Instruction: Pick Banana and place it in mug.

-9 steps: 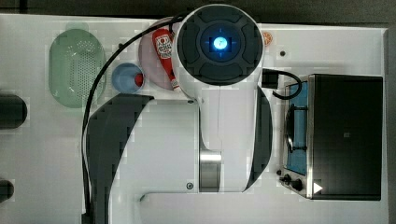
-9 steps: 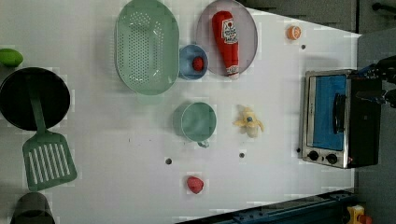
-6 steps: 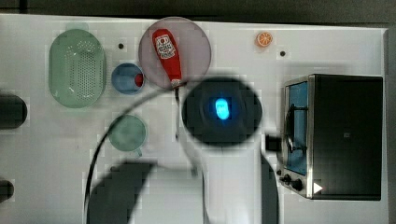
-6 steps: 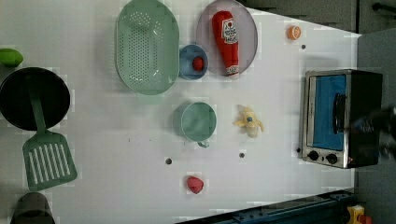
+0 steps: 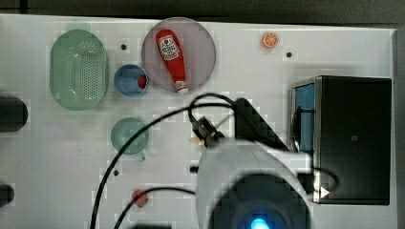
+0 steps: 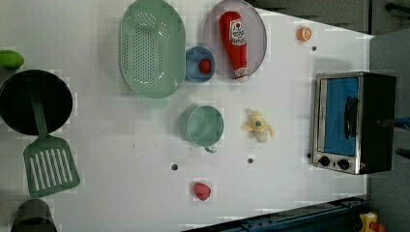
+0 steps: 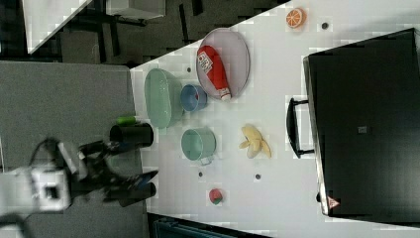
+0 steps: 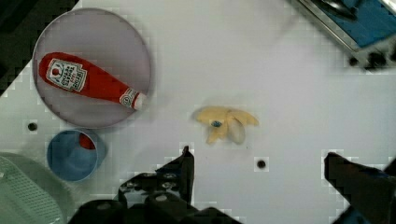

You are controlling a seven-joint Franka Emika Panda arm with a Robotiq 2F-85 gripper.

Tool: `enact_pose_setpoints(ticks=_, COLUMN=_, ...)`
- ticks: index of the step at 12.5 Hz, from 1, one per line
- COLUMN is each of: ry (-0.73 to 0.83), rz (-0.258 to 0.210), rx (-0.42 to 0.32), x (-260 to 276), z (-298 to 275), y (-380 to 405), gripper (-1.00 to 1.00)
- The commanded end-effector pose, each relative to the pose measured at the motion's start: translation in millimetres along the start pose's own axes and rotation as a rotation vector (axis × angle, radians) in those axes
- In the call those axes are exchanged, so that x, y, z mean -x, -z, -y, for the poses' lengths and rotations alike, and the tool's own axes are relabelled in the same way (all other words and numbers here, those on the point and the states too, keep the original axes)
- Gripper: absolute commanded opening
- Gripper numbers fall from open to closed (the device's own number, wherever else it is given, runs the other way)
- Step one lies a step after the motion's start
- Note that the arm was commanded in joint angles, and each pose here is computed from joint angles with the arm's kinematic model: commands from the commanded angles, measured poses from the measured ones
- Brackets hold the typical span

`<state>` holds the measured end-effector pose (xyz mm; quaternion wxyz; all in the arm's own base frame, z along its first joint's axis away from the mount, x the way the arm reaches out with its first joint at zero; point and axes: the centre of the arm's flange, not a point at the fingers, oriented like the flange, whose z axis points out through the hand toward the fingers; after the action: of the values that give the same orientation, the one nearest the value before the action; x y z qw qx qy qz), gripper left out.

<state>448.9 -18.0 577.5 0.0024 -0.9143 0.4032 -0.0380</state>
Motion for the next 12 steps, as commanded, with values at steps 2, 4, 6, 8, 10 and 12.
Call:
enact_pose_setpoints(ticks=2, ry=0.363, rz=0.136, rx=0.102, x=-3, z=3, y=-152, gripper=1.00)
enact_pose_setpoints(ticks=4, ry=0.503, rz=0.146, rx=0.094, x=-2, z=4, y=-200, gripper=1.00)
enact_pose_setpoints(ticks=6, ry=0.599, rz=0.137, rx=0.079, x=-2, z=6, y=-241, gripper=1.00)
enact_pose_setpoints(ticks=8, ry=0.658, rz=0.140, rx=0.075, x=-2, z=7, y=-281, gripper=1.00)
enact_pose_setpoints(ticks=10, ry=0.730, rz=0.170, rx=0.083, x=1, z=5, y=-318, gripper=1.00)
enact_pose_setpoints(ticks=12, ry=0.752, rz=0.183, rx=0.087, x=2, z=1, y=-351, gripper=1.00)
